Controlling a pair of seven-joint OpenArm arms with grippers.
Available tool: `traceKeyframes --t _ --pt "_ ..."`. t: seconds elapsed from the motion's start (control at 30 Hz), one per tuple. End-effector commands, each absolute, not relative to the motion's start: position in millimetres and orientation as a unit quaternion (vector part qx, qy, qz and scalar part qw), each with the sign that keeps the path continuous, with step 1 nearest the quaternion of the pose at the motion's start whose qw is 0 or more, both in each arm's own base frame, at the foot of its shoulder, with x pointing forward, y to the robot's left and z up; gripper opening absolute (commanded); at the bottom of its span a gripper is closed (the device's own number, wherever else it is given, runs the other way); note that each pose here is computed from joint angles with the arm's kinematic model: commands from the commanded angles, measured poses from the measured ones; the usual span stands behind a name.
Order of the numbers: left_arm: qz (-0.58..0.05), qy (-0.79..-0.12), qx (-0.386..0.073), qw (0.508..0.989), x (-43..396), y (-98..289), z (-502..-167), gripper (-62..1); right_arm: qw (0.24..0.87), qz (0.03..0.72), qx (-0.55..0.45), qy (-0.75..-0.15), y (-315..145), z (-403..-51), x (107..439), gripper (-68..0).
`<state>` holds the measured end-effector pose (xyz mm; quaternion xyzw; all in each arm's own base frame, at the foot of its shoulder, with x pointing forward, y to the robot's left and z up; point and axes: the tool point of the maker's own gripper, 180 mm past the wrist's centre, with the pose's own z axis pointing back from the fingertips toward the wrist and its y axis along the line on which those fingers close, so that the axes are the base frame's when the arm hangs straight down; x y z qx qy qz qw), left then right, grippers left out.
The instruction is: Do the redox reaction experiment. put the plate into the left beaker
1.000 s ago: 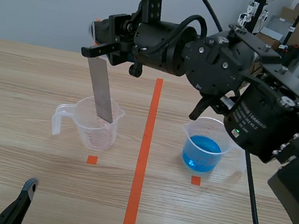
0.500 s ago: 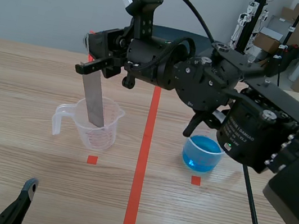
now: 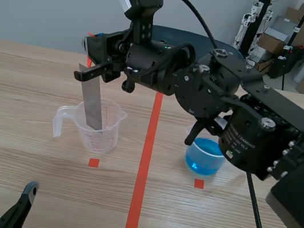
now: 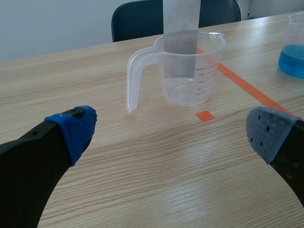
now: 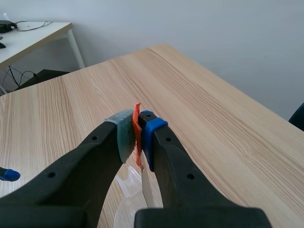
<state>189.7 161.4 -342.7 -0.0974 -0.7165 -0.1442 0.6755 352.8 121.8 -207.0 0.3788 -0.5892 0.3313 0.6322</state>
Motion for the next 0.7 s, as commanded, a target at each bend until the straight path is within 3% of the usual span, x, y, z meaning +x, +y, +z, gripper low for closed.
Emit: traceKeyframes --t 0.0,0.67 --pt "-0.147 -0.727 -0.099 0.663 193.6 162.3 -333.7 1.4 0.625 0.329 0.383 -0.595 123.7 -201.4 353.3 -67.1" --pt "-0.147 -0.727 -0.099 0.663 193.6 162.3 -333.7 1.4 0.628 0.319 0.379 -0.601 117.7 -210.9 359.0 -67.1"
